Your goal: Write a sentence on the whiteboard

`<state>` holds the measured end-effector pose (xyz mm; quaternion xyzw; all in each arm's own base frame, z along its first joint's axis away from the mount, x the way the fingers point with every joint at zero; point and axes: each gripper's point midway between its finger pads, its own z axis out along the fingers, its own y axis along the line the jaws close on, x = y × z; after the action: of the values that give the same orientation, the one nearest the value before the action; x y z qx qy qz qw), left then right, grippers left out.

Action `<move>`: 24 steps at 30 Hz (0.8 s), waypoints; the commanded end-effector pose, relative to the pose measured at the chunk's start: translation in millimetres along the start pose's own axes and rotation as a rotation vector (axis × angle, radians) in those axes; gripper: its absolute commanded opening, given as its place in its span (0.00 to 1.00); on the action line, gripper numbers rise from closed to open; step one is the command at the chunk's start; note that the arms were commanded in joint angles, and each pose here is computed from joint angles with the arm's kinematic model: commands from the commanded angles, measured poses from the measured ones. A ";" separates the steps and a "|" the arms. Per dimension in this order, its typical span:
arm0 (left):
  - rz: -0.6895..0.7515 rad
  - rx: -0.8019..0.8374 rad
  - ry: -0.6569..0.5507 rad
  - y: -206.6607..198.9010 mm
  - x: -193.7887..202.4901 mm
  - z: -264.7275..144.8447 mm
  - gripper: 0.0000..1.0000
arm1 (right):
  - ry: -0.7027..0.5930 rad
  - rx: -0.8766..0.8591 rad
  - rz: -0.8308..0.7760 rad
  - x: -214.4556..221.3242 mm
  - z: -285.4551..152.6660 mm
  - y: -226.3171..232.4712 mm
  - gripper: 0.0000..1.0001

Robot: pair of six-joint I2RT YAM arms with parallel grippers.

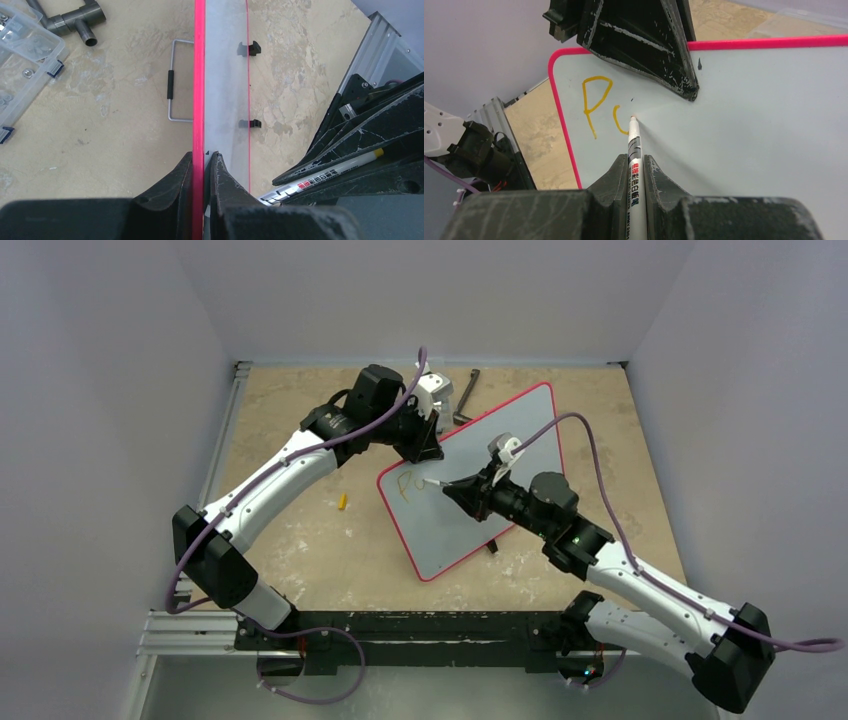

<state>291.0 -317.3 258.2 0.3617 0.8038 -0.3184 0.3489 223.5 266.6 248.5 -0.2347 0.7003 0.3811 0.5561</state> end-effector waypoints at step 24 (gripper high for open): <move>0.031 -0.051 0.151 10.0 42.7 4.0 0.00 | -0.014 -0.024 -0.009 -11.3 10.7 3.5 0.00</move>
<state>291.5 -316.3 257.5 0.3604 0.8053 -0.3165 0.3484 225.8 282.2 261.0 -0.2491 0.6836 0.4045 0.5541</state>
